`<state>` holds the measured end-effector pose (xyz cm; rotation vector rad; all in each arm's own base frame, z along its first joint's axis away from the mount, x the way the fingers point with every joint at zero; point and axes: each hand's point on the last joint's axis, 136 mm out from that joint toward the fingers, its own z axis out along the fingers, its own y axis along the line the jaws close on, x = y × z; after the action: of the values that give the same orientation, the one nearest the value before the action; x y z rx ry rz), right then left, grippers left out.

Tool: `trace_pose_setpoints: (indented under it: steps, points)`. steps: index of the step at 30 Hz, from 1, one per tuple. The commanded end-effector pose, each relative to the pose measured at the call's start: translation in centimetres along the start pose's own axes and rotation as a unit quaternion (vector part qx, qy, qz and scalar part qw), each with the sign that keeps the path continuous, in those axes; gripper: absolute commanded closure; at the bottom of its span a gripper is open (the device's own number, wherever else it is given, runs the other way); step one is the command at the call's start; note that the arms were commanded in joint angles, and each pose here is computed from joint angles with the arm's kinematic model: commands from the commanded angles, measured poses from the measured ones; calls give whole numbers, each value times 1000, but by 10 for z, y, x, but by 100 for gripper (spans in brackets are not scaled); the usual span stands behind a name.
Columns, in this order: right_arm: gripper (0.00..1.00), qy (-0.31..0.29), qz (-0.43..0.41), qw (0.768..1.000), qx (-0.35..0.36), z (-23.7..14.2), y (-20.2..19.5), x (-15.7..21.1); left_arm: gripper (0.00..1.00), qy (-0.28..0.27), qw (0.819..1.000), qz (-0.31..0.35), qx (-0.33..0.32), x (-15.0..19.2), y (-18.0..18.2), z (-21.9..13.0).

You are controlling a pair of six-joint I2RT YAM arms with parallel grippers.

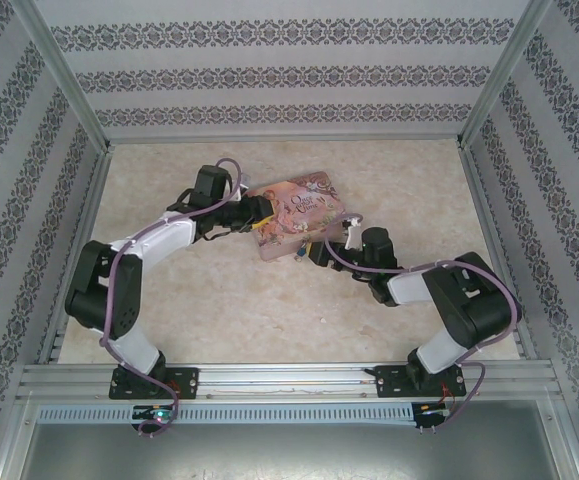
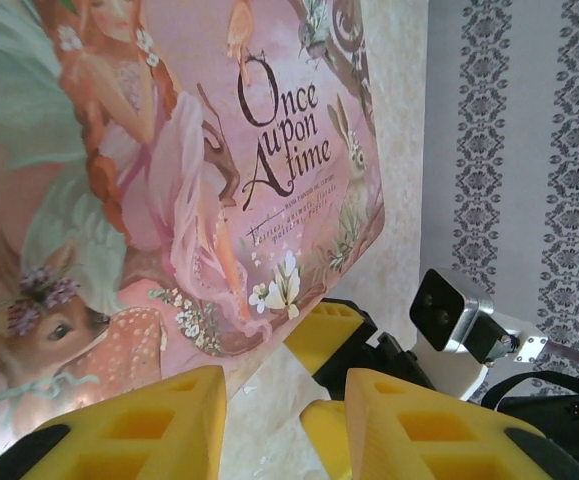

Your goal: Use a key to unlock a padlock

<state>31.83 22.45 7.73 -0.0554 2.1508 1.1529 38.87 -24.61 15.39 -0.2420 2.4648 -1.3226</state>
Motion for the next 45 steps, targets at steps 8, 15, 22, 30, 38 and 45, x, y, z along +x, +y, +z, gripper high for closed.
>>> trace_pose_setpoints:
  steps: [8, 15, 22, 30, 38, 45]
  points:
    - [28, -6, -17, 999, -39, 19, 17, -8, 66, 20, 1000, 5, 2, 6, 1, 21]
    - [32, 4, -17, 999, -43, 30, 18, -6, 66, 26, 1000, -3, -7, 10, 11, 25]
    - [34, 6, -22, 999, -49, 37, 19, -6, 66, 30, 999, -7, -12, 13, 15, 27]
    - [36, 12, -25, 998, -53, 43, 17, -5, 66, 31, 999, -8, -16, 13, 17, 27]
    - [39, 27, -24, 997, -64, 44, 19, 2, 66, 31, 999, -7, -16, 13, 14, 25]
    - [43, 29, -36, 996, -78, 43, 26, 3, 66, 31, 999, -8, -15, 14, 14, 25]
